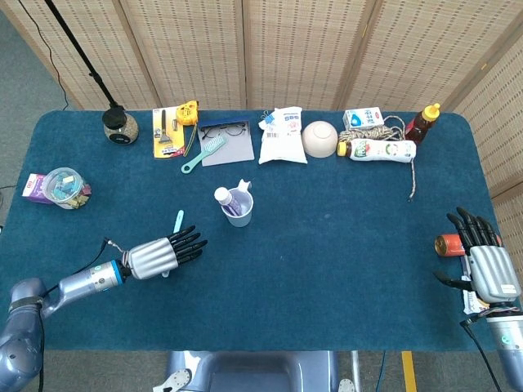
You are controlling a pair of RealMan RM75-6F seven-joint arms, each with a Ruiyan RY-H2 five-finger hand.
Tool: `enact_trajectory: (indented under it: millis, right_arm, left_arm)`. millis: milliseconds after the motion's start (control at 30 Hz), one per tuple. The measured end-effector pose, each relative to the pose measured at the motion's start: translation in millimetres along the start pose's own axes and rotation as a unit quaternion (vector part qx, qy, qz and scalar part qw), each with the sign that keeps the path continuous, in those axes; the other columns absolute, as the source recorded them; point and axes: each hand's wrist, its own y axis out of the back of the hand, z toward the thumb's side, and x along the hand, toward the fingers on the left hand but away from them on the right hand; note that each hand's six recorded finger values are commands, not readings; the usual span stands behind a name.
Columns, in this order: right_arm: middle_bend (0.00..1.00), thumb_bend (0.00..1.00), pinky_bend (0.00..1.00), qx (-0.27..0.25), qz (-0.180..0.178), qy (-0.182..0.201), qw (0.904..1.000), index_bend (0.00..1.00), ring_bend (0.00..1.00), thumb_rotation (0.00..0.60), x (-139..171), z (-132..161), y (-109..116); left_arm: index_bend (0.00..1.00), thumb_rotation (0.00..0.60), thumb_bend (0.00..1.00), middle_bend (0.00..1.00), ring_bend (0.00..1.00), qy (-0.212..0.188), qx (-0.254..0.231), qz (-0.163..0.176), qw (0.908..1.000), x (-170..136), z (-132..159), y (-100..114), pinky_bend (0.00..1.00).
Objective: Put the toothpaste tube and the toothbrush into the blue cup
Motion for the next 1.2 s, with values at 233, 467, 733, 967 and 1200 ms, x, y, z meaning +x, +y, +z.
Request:
enact_trajectory:
  millis: [233,467,733,967,1200]
  right_arm:
    - [0.00,0.00,0.00,0.000,0.001,0.001,1.0000,0.00,0.00,0.600,0.4,0.7,-0.2]
    - [0.00,0.00,0.00,-0.001,0.001,0.002,1.0000,0.00,0.00,0.600,0.6,1.4,-0.4]
    - [0.00,0.00,0.00,-0.001,0.006,0.003,1.0000,0.00,0.00,0.600,0.1,2.4,-3.5]
    - [0.00,0.00,0.00,-0.002,0.005,0.000,1.0000,0.00,0.00,0.600,-0.4,1.3,-3.1]
    - [0.00,0.00,0.00,-0.002,0.010,0.002,0.9999,0.00,0.00,0.600,-0.7,1.7,-5.2]
  left_arm:
    - [0.18,0.600,0.36,0.00,0.00,-0.009,0.005,-0.003,0.9999,6.8,4.7,-1.0,0.00]
    - [0.24,0.600,0.36,0.00,0.00,0.002,-0.005,-0.013,0.9999,0.2,2.7,-5.6,0.00]
    - [0.36,0.600,0.43,0.00,0.00,0.030,-0.039,-0.025,0.9985,-3.0,1.1,-12.9,0.00]
    - [0.43,0.600,0.44,0.00,0.00,0.036,-0.054,-0.022,0.9977,1.9,3.8,-13.0,0.01]
    - [0.48,0.600,0.44,0.00,0.00,0.039,-0.054,-0.022,0.9975,0.2,4.9,-13.7,0.01]
